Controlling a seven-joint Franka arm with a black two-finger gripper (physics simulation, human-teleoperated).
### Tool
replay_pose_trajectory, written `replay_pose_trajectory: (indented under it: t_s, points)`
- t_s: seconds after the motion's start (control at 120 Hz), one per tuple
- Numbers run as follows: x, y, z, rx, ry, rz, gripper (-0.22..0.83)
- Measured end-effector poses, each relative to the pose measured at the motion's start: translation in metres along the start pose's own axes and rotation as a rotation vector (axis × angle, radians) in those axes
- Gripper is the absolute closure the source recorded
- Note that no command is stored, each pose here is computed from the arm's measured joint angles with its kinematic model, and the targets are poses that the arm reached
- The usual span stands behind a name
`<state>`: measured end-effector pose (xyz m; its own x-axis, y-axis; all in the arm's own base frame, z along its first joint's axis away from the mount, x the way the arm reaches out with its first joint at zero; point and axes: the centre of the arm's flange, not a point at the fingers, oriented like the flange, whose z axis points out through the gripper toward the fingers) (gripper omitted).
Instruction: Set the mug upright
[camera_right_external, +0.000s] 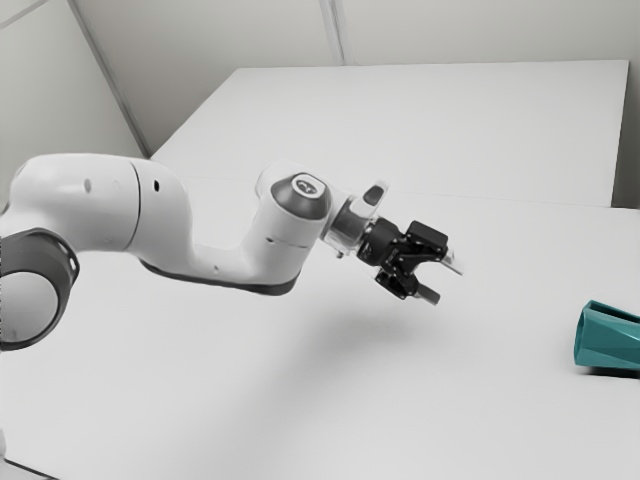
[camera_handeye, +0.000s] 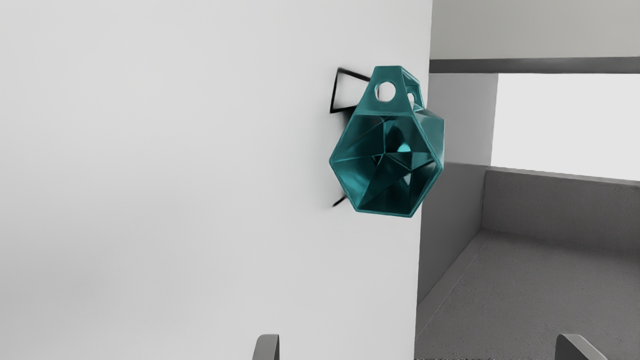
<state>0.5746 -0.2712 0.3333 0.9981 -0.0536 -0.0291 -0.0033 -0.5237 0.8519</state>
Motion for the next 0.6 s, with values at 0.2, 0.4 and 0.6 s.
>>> replay_pose_trajectory:
  t_s: [0.2, 0.4, 0.6]
  points:
    - [0.005, 0.010, 0.050, -0.056, -0.018, 0.060, 0.00]
    - [0.008, 0.026, 0.104, -0.111, -0.039, 0.115, 0.00]
    - [0.015, 0.032, 0.147, -0.150, -0.054, 0.157, 0.00]
